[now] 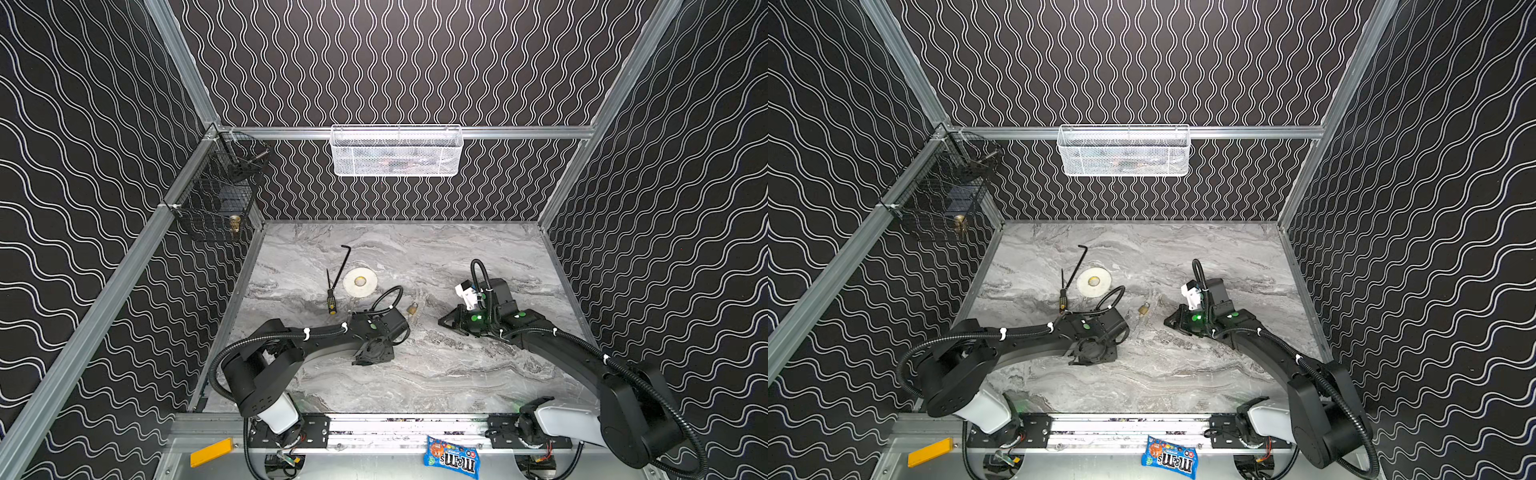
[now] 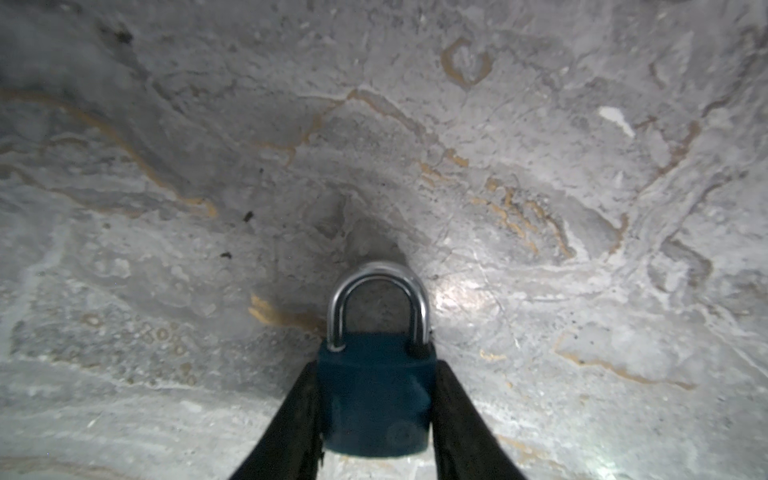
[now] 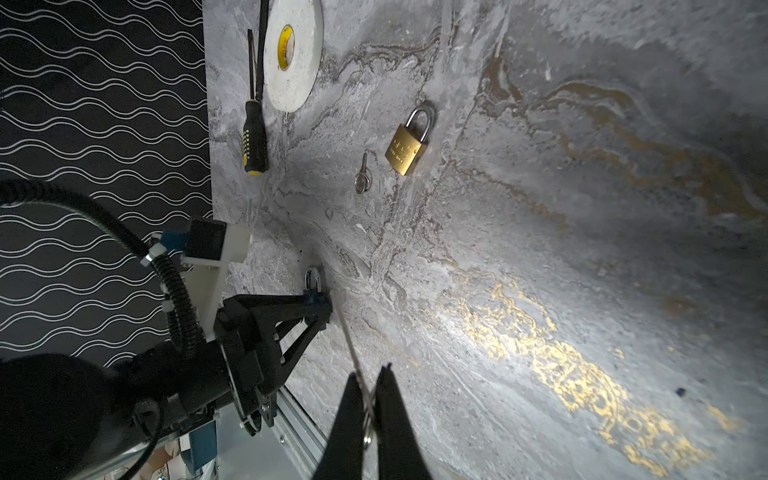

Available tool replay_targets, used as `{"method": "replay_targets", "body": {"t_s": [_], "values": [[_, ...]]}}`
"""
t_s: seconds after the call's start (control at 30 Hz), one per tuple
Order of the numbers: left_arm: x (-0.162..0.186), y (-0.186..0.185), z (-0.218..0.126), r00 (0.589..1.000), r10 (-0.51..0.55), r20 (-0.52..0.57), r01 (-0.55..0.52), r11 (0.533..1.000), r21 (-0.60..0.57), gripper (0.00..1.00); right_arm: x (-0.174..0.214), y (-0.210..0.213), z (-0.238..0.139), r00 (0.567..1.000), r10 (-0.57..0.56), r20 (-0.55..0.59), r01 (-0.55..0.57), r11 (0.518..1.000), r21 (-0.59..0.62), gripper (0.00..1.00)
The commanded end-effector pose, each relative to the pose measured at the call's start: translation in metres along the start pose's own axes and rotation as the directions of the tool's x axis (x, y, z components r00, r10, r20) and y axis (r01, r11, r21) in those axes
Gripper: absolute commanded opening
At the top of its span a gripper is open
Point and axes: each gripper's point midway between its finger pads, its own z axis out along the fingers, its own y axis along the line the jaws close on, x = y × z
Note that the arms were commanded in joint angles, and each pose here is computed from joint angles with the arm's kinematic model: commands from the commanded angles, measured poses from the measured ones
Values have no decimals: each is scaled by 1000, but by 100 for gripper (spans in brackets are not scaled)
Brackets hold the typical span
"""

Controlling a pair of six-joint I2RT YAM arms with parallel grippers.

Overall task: Unlock with the key
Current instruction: 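Lift the blue padlock with the left gripper toward the right gripper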

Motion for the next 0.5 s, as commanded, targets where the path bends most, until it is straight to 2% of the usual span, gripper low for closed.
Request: {"method": "replay_targets", "body": {"t_s": [0.0,0.3,0.47], "values": [[5,14,-6,998,-49,-27,48,998,-40,30,-6,6,0,1000,-7,16,7,1000,-7,0],[-18,9,-35,984,-174,29,171,981,90,26,-6,13,1,1000,-12,19,12,1000,-3,0],[-41,9,-57,962,-263,70,251,956,150,24,9,27,10,1000,-16,-14,16,1000,-25,0]]}}
